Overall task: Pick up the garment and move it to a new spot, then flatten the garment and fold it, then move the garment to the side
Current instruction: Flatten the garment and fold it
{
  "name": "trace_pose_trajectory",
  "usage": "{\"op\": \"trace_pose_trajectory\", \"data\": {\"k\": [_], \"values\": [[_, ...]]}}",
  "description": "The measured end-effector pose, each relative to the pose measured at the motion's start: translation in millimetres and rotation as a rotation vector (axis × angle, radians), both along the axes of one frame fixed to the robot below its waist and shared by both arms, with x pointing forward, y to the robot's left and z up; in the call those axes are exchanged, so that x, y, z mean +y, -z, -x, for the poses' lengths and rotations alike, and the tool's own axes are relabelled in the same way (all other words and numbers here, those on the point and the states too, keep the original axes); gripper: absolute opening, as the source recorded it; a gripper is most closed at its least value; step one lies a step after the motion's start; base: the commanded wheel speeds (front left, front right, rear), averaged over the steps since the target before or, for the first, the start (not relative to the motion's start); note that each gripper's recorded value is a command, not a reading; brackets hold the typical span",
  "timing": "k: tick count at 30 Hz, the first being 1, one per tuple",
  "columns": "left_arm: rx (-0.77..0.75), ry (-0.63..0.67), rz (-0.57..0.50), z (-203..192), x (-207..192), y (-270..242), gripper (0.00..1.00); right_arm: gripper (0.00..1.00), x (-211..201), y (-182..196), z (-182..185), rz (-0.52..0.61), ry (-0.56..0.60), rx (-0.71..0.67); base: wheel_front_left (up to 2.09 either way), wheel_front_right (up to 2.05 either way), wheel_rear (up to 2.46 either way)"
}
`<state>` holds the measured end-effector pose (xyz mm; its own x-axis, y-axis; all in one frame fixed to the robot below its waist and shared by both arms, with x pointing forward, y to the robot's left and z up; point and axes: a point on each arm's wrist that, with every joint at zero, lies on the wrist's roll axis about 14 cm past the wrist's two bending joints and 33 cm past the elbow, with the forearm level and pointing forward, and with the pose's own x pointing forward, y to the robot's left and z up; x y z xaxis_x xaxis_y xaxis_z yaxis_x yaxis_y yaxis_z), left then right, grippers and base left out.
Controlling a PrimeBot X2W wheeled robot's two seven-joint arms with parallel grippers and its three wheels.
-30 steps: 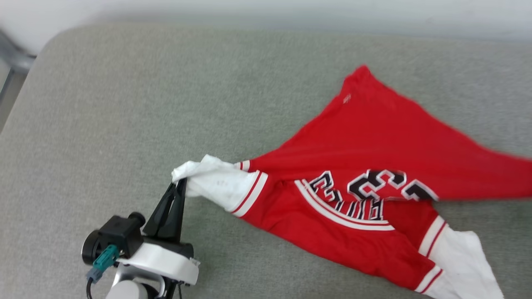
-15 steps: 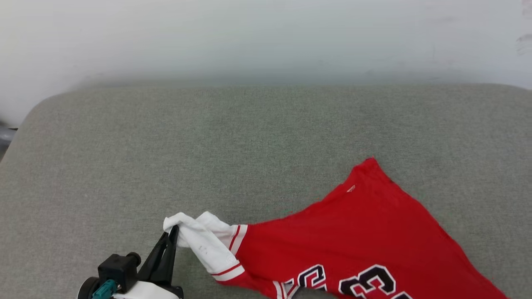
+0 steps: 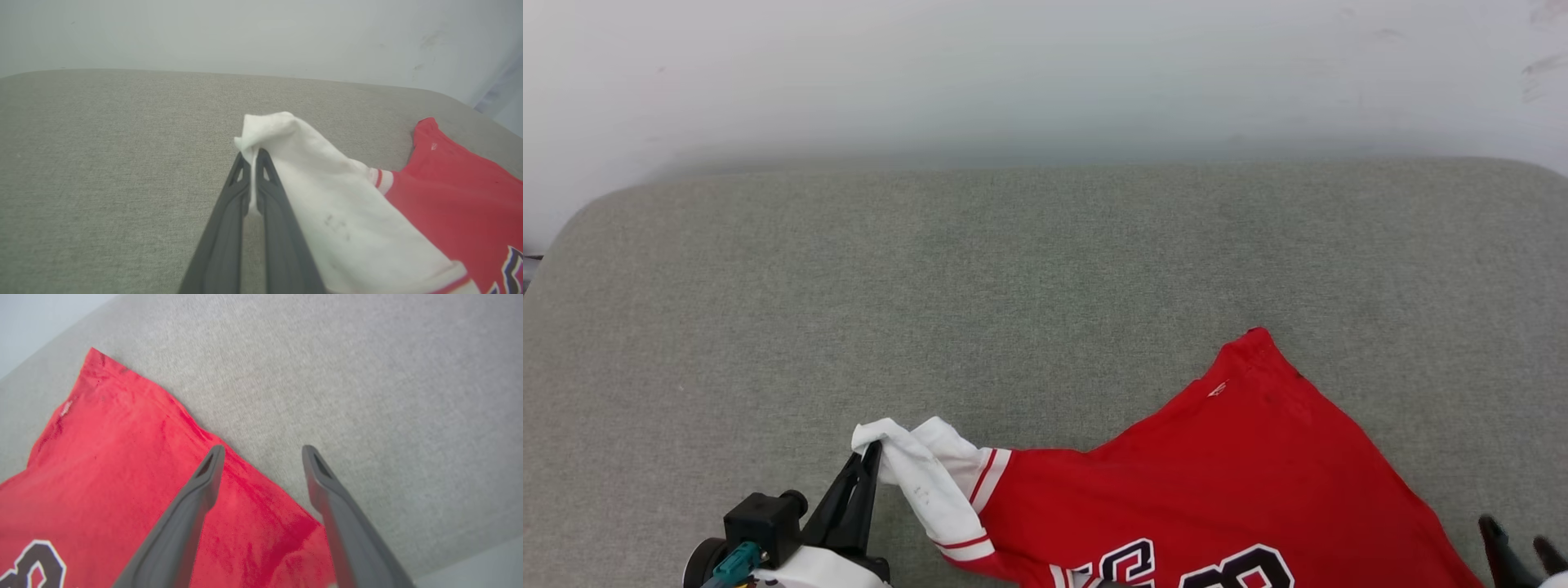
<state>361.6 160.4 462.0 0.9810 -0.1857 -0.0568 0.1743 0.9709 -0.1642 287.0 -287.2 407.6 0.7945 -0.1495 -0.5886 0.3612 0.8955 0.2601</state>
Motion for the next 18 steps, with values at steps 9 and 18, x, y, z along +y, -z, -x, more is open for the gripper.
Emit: {"op": "trace_pose_trajectory", "data": {"k": [9,18], "values": [[-0.016,0.0,0.009,-13.6,-2.2,-4.4,0.0,1.0,25.6,-51.0,-89.6,0.068,-0.092,-0.347,0.0,0.0,0.0],[-0.031,0.005,0.02,-30.3,-6.8,-7.8,0.0,1.0,79.1,-31.5,-153.6,0.081,-0.442,-0.1,0.0,0.0,0.0]]}}
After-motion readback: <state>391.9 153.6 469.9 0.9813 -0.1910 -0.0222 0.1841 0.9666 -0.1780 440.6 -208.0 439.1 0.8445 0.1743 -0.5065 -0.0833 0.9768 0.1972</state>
